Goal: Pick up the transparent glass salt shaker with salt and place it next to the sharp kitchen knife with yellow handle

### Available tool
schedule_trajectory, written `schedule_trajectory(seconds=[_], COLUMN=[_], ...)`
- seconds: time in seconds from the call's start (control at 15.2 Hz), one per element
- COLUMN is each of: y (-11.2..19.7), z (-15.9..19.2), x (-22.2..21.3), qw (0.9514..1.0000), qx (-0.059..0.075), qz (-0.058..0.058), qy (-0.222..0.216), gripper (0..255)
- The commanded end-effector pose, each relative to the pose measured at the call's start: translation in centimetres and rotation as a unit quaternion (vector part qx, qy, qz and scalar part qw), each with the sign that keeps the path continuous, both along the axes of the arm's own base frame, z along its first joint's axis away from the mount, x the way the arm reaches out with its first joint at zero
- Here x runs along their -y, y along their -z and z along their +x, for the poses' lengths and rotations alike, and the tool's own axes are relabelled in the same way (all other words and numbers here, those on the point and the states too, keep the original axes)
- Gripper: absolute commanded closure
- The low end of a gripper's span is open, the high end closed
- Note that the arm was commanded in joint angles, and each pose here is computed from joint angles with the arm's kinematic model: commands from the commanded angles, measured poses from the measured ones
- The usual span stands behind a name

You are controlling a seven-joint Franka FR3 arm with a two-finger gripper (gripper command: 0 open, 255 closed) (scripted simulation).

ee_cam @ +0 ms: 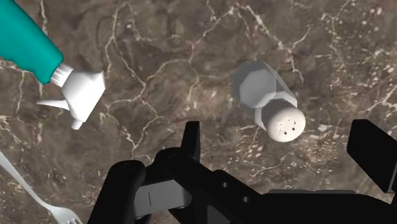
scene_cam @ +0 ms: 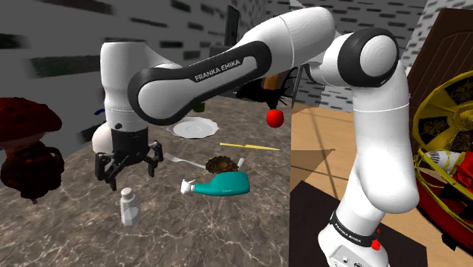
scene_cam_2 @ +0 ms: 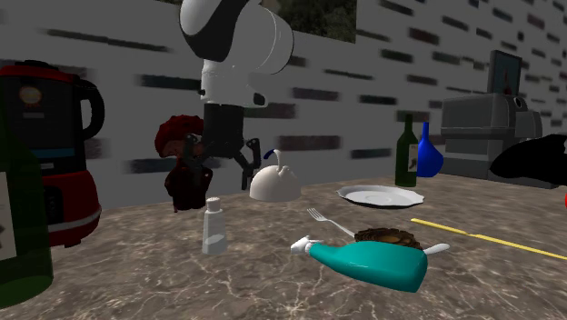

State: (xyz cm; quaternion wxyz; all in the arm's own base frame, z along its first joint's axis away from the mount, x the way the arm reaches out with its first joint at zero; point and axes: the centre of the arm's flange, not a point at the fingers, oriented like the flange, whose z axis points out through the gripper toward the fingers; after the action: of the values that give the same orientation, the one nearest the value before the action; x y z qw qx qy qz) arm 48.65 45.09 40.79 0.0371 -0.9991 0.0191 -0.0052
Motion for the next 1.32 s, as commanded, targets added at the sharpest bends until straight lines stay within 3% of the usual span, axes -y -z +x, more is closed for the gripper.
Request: schedule_trajectory(seconds=[0.0,0.46,0.99,1.06,1.25], y=[0.6,4.5,4.5,4.5,4.5], z=[0.6,0.7,0.7,0.7,0.7], x=[-1.3,-1.6,-1.6,-1.6,-1.6], qw=[1.0,1.0,1.0,1.0,1.0], qx=[0.002,0.002,0.002,0.002,0.002], qz=[0.001,0.001,0.001,0.001,0.001], qy=[0.0,0.0,0.0,0.0,0.0], gripper=[0,0,0,255,255])
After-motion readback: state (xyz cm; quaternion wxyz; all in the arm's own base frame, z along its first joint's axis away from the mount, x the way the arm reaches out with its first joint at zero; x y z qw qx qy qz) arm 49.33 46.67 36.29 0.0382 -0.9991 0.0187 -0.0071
